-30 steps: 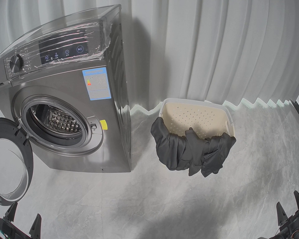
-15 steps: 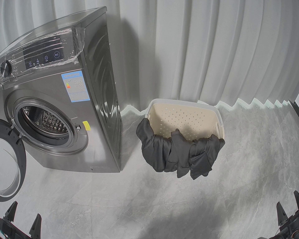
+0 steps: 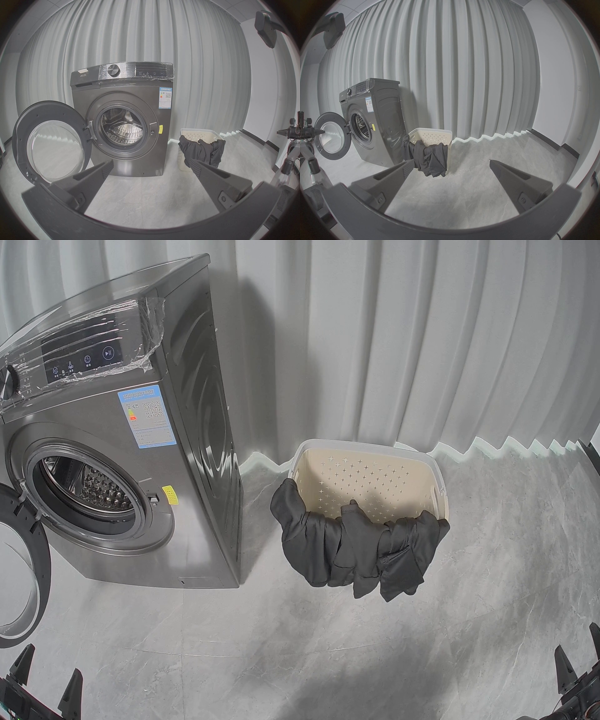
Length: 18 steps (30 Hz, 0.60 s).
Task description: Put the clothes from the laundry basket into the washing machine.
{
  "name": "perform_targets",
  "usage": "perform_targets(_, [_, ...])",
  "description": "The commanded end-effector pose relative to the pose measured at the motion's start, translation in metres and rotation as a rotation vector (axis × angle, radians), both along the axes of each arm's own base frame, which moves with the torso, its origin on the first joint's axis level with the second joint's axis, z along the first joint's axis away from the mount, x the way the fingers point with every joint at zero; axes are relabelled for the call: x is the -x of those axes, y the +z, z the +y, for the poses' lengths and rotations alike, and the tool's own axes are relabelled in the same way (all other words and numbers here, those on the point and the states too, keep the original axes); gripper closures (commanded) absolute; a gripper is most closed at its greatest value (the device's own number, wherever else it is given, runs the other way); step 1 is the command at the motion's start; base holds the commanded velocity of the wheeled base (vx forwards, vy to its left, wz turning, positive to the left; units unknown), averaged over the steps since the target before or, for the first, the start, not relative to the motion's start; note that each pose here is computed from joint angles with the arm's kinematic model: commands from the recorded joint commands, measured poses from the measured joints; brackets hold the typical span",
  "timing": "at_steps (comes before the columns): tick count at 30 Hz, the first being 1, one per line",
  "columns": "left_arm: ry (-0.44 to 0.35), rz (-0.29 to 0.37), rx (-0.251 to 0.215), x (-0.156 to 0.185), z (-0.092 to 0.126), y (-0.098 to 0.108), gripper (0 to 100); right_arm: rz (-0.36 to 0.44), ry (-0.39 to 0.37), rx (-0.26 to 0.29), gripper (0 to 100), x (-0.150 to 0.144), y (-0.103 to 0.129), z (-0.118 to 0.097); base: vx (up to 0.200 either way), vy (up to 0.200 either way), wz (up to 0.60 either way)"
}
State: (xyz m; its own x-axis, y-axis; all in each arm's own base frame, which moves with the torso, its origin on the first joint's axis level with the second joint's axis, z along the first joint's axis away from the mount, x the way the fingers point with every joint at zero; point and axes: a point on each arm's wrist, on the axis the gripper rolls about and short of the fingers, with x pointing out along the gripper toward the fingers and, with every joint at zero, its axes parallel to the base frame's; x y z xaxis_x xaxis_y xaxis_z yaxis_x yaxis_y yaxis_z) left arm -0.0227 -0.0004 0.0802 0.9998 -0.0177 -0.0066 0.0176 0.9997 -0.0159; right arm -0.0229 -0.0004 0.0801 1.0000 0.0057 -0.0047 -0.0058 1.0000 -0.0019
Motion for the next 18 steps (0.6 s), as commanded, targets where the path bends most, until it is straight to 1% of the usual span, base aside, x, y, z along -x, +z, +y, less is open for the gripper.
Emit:
perform_targets(1, [-0.001, 0.0, 0.0, 0.0001, 0.0, -0.0048, 0, 0.001, -0.001, 0.0, 0, -0.0001, -0.0053, 0.0, 0.0, -0.2, 0.0])
perform_targets(9, [-0.001, 0.0, 0.0, 0.0001, 0.0, -0.0048, 0, 0.001, -0.001, 0.0, 0, -0.0001, -0.0053, 0.0, 0.0, -0.2, 0.0])
perform_targets(18, [-0.001, 0.0, 0.001, 0.0001, 0.0, -0.0048, 0, 0.0, -0.001, 0.0, 0, 0.0, -0.0048, 0.0, 0.0, 0.0, 0.0])
